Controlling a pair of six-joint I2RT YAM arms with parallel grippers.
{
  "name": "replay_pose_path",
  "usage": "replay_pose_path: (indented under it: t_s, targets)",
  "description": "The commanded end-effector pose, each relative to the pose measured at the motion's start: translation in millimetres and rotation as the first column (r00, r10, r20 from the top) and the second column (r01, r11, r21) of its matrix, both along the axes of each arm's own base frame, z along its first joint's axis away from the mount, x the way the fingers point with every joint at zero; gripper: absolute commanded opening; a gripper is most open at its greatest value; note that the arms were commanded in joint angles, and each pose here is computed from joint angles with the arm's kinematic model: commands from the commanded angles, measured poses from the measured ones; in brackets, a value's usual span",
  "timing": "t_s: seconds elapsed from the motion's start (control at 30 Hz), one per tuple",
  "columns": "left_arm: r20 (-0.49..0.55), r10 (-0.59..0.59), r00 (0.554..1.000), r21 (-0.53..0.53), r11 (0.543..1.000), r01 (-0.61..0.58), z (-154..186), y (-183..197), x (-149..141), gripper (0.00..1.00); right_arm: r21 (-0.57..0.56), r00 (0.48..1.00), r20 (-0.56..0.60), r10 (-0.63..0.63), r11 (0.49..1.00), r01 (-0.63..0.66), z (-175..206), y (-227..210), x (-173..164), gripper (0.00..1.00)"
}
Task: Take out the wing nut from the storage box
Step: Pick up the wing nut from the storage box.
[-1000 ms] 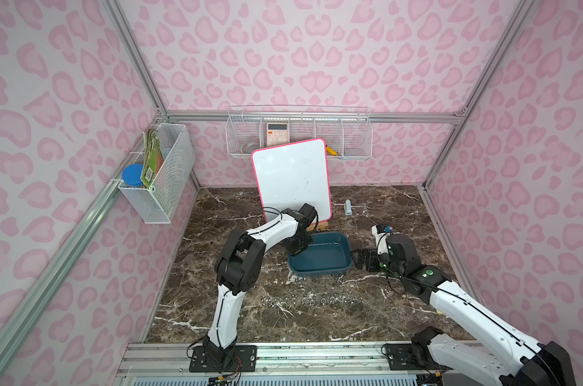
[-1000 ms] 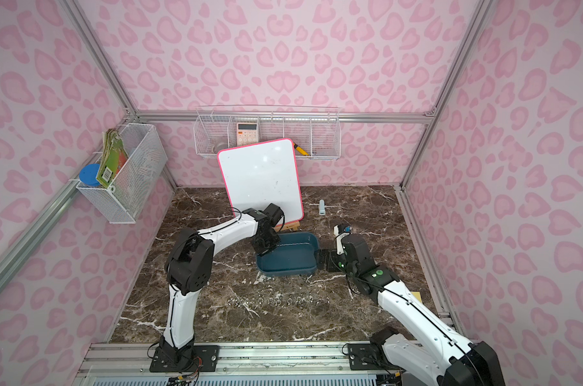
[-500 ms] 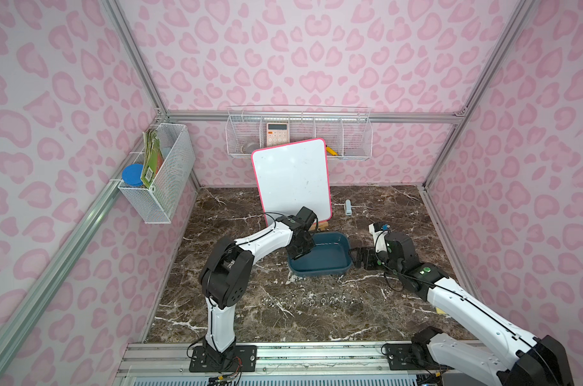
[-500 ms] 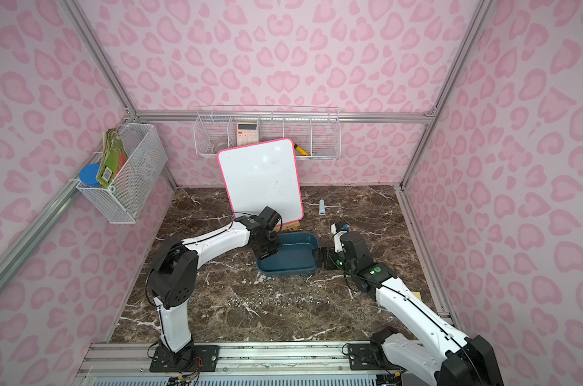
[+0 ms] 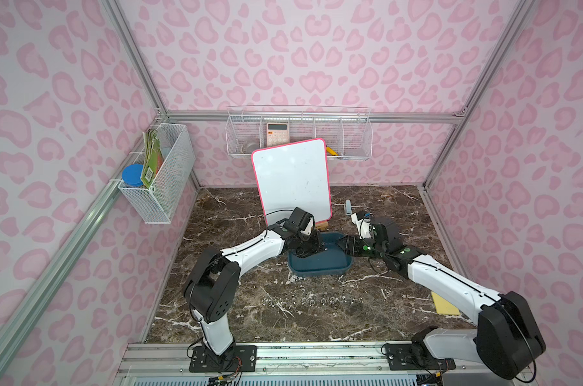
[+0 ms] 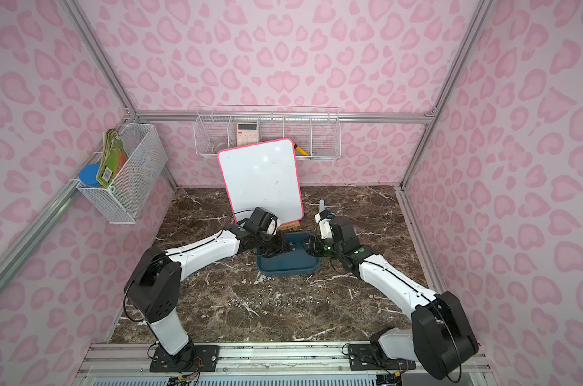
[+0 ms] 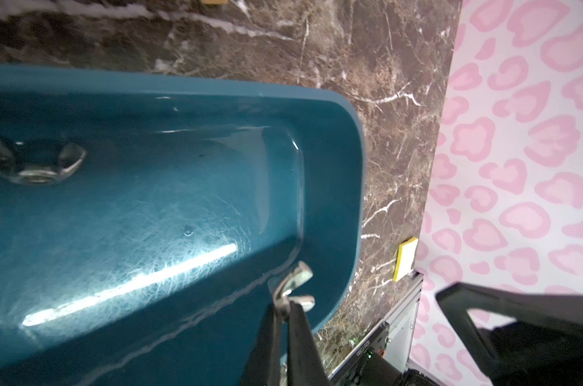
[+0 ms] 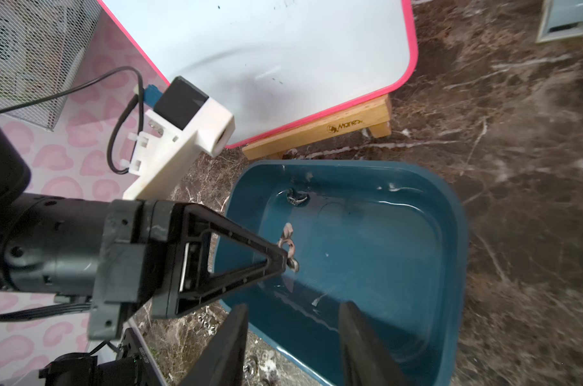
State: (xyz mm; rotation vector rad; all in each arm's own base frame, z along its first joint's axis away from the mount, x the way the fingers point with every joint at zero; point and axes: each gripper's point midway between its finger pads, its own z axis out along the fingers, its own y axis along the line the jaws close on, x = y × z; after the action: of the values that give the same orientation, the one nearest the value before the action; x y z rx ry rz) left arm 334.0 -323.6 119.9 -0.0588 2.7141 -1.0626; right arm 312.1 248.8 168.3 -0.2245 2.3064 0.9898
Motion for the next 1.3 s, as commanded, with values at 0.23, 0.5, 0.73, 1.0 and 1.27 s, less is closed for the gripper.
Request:
replay_pose_path:
  t_s: [0.23, 0.5, 0.73, 1.0, 1.27]
  targets:
    - [0.051, -0.118, 0.992, -0.077, 0.99, 0.121, 24, -17, -14, 0.02, 0.056, 0.993, -0.067, 0.098, 0.994, -0.095, -6, 27, 14, 0.26]
    - [0.064, -0.129, 0.99, -0.093, 0.987, 0.135, 29, -20, -14, 0.02, 0.055, 0.99, -0.092, 0.104, 0.994, -0.099, -14, 29, 13, 0.24]
    - [0.065, -0.134, 0.989, -0.102, 0.985, 0.14, 30, -23, -14, 0.02, 0.053, 0.987, -0.115, 0.112, 0.993, -0.106, -21, 30, 10, 0.18]
    - [0.07, -0.134, 0.989, -0.104, 0.985, 0.14, 32, -23, -14, 0.03, 0.054, 0.987, -0.117, 0.111, 0.993, -0.105, -21, 30, 8, 0.0]
    - [0.065, -0.117, 0.991, -0.08, 0.989, 0.122, 32, -15, -12, 0.43, -0.003, 0.992, -0.108, 0.057, 0.998, -0.058, -19, 15, 6, 0.0]
